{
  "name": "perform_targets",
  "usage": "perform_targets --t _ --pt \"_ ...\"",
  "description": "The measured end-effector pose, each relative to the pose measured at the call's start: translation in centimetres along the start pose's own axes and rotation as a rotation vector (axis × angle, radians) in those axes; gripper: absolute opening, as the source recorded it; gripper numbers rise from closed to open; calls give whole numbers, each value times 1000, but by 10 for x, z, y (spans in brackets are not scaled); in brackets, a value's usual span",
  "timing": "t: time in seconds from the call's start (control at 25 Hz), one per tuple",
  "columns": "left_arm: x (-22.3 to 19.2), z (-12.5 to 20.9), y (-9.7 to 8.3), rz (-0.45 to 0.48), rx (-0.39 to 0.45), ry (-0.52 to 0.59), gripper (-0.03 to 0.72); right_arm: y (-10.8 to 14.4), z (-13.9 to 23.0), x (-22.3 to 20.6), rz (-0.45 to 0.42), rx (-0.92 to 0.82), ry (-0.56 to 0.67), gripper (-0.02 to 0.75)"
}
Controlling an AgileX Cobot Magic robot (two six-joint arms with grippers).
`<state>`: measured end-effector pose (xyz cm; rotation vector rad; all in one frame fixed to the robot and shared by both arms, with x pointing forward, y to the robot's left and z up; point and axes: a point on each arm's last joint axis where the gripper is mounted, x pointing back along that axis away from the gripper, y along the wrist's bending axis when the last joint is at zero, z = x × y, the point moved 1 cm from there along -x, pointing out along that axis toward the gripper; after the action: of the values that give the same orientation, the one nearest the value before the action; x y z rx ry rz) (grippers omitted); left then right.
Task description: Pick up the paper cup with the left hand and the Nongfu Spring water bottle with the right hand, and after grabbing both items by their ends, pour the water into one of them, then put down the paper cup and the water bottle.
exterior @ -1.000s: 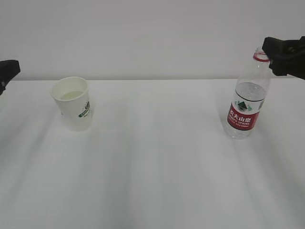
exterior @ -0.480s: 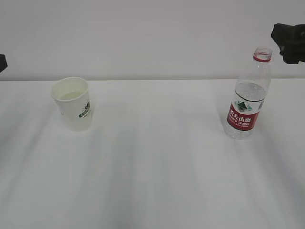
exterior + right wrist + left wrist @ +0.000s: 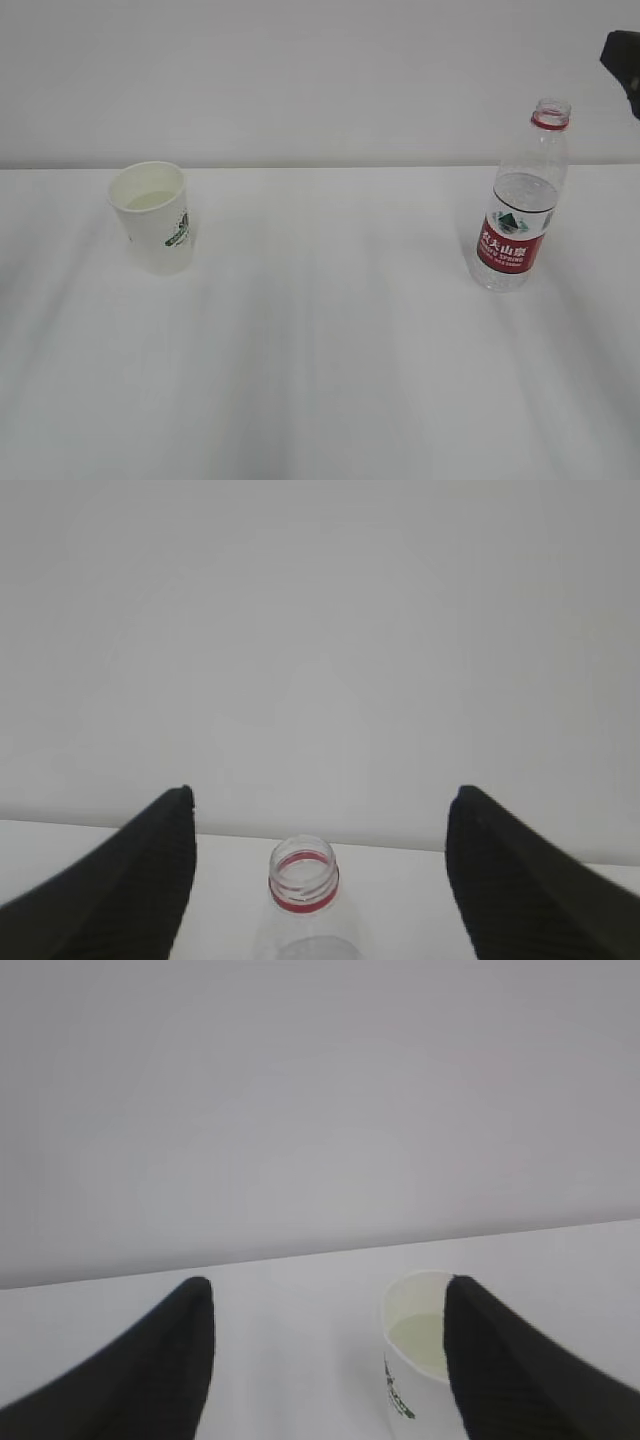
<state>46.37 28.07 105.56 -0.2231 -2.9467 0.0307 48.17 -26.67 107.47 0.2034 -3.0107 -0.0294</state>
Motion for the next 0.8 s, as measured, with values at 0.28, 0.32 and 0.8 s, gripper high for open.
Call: perform_targets --t 0.28,0.32,0.8 --pt "17 -7 1 -34 -8 -4 519 0 -10 17 2 1 -6 587" --pt "20 -8 2 -39 -9 -4 517 0 -12 19 2 1 -14 587" --pt "41 -17 -7 -24 -23 -30 517 1 -26 45 4 2 -57 587"
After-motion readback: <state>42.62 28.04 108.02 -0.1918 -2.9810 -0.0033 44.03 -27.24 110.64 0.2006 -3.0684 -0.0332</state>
